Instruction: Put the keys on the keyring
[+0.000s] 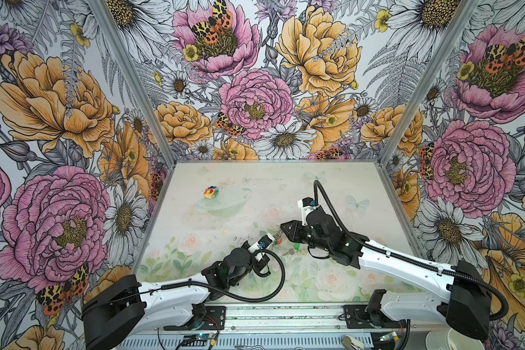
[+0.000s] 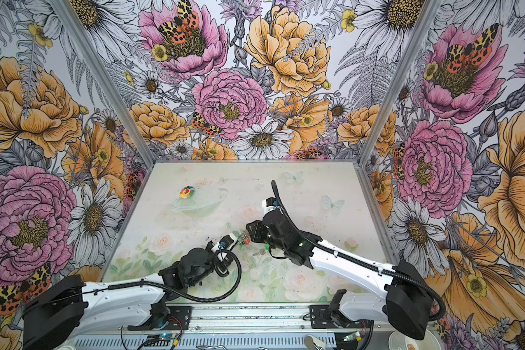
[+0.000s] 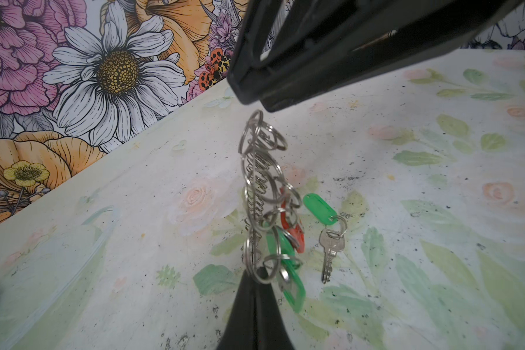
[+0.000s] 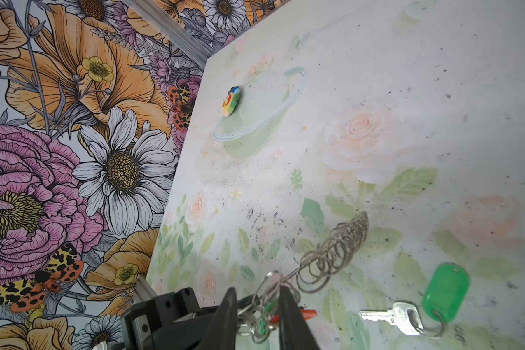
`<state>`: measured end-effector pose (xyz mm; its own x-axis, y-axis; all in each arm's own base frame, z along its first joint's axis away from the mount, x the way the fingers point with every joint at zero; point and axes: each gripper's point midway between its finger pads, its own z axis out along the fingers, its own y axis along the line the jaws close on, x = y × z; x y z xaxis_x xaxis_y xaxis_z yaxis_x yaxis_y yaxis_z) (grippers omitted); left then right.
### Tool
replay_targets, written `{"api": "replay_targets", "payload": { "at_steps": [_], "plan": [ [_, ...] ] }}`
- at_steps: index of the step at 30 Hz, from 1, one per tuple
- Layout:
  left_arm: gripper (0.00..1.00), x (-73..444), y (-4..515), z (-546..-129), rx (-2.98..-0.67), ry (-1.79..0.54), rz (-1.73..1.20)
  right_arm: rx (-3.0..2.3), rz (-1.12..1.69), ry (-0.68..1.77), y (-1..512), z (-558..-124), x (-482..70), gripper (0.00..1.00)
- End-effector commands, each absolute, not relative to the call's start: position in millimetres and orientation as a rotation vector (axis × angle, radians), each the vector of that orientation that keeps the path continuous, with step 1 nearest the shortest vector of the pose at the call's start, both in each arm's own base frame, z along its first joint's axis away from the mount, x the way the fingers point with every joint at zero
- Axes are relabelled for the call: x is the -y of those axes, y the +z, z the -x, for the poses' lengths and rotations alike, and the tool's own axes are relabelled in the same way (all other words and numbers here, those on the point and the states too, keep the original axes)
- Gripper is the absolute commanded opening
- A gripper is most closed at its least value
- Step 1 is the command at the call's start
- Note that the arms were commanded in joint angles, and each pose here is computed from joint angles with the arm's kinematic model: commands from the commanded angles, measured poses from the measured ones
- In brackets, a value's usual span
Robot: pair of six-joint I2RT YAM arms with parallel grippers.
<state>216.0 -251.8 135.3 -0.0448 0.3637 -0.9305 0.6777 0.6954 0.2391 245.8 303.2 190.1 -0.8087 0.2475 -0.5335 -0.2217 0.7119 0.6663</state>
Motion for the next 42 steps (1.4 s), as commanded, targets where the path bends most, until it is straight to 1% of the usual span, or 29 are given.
{"api": "replay_targets", "payload": {
  "at_steps": [1,10,17,30,39,42],
  "plan": [
    [0.00,264.1,162.3,-217.6,-1.576,-0.362,-0.830,-2.295,-0.046,1.022,197.3,-249.7,-308.6,0.25],
    [0.00,266.3,159.2,-215.5,-1.579,-0.374,-0.847,-2.299,-0.036,1.015,196.0,-250.6,-310.3,0.18],
    [0.00,264.5,160.3,-214.4,-1.574,-0.375,-0.844,-2.327,-0.031,0.986,188.1,-250.5,-310.0,0.17],
    [0.00,264.2,158.7,-212.7,-1.572,-0.380,-0.852,-2.364,0.003,0.943,177.3,-250.4,-311.5,0.11],
    [0.00,263.9,157.1,-210.4,-1.572,-0.391,-0.860,-2.326,0.045,0.881,184.8,-254.7,-305.2,0.00],
    [0.00,264.0,157.7,-208.6,-1.572,-0.402,-0.861,-2.303,0.079,0.851,188.4,-256.8,-302.3,0.00]
  ]
}}
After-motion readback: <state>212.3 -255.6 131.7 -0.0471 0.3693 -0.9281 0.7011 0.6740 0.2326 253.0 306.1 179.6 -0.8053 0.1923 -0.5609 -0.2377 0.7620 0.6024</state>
